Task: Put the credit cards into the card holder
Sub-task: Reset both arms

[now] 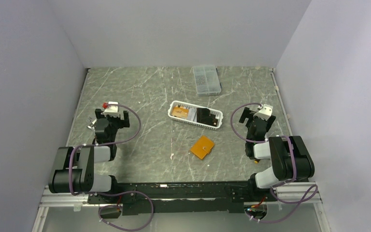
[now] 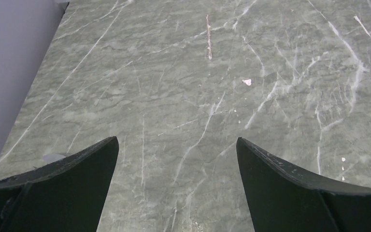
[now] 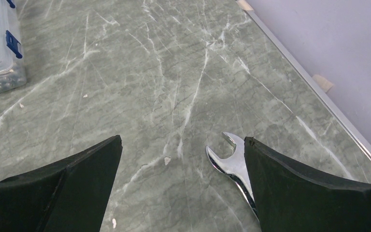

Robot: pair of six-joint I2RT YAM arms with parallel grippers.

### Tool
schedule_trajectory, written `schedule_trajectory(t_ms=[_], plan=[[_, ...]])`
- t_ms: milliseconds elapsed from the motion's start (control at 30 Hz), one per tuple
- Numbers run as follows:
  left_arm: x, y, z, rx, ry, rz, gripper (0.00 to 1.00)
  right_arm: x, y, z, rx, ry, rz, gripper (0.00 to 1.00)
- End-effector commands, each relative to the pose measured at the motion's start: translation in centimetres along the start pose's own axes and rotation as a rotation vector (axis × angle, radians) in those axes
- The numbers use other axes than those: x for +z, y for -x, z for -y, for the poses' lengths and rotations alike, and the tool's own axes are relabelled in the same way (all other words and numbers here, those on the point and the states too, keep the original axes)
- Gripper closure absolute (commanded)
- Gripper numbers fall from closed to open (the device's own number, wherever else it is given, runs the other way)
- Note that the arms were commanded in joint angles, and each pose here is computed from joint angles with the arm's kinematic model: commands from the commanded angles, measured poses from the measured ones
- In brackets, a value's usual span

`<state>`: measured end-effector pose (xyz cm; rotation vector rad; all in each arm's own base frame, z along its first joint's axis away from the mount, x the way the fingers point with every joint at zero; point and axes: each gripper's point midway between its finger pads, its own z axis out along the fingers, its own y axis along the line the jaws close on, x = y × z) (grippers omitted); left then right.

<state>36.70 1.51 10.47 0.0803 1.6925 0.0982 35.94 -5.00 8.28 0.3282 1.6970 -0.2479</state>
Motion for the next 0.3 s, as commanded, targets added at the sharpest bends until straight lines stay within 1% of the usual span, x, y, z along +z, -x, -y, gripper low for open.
schedule_trajectory(t_ms=[0, 67, 167, 267], plan=[[0.14, 0.86, -0.29, 0.002, 0.015, 0.012, 0.01, 0.32, 1.44, 0.05, 0.028, -0.014, 0.047, 0.0], [0.25, 1.28, -0.33, 0.0, 0.018, 0.04, 0.01, 0.32, 1.44, 0.02, 0.027, -0.012, 0.047, 0.0], [0.27, 1.01, -0.39, -0.001, 0.018, 0.018, 0.01, 0.32, 1.45, 0.01, 0.028, -0.012, 0.047, 0.0], [0.05, 1.28, -0.44, -0.003, 0.022, 0.043, 0.01, 0.32, 1.41, 0.04, 0.028, -0.013, 0.046, 0.0]])
